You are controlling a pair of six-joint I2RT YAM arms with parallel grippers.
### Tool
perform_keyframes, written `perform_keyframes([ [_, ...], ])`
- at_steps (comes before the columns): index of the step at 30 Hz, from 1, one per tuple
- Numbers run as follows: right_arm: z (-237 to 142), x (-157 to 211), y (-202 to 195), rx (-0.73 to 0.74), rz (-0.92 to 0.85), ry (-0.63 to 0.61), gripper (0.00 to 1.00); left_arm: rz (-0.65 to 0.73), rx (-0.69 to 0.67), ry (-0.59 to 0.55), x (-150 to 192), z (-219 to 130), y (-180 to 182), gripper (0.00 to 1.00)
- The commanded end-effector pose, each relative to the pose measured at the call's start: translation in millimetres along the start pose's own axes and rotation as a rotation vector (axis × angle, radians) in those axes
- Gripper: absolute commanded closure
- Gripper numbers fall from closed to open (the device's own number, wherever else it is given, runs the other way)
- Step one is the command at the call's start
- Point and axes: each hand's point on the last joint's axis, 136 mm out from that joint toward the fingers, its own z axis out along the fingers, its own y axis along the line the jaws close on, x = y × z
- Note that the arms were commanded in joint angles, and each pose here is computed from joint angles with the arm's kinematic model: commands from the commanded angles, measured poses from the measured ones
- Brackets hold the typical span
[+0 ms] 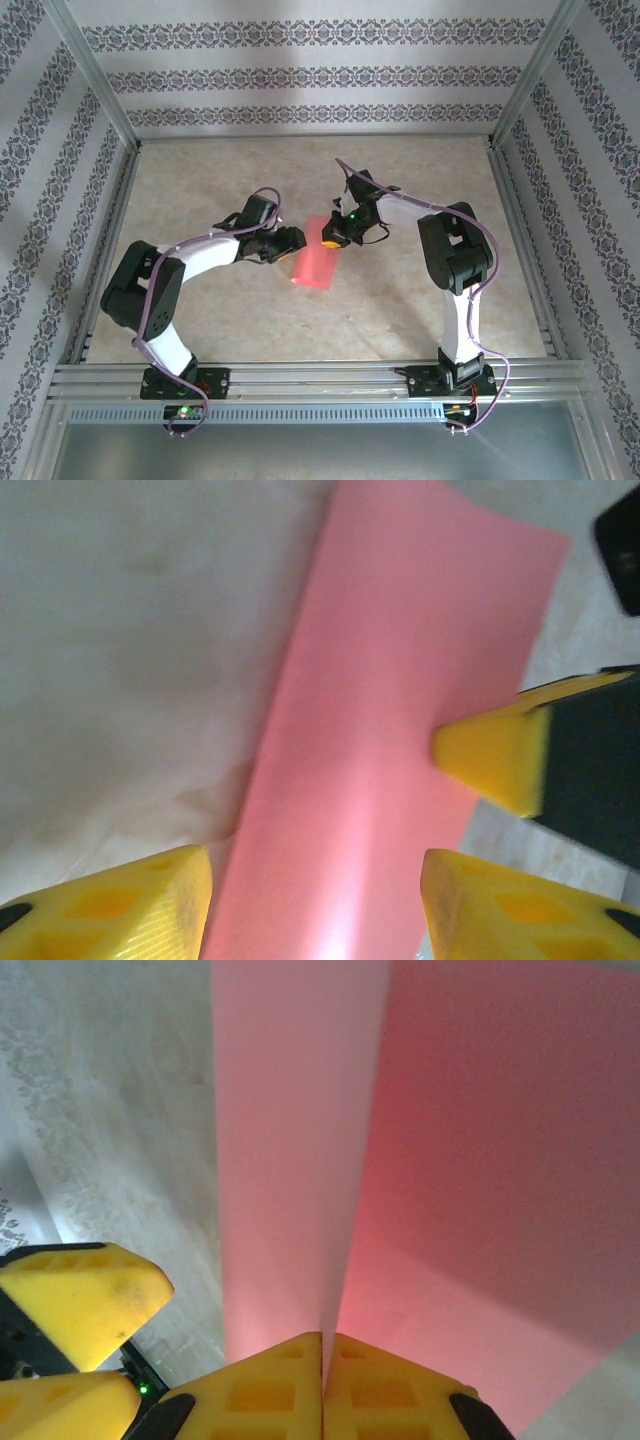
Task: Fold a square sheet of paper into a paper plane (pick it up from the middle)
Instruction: Fold the square sheet of paper in half at the center of the table, then hold the paper at the center of the table.
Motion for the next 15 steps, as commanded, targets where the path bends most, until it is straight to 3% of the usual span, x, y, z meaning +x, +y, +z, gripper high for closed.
perform_keyframes([
  [1, 3.0, -3.3, -9.6, 0.035, -0.004, 0.005, 0.93, 0.102, -0.011, 0.076, 6.0, 8.5, -8.2, 0.42],
  [15, 5.2, -0.8, -16.2, 0.055, 0.017, 0.010, 0.91, 0.133, -0.120, 0.213, 16.2, 35.7, 3.8, 0.52],
])
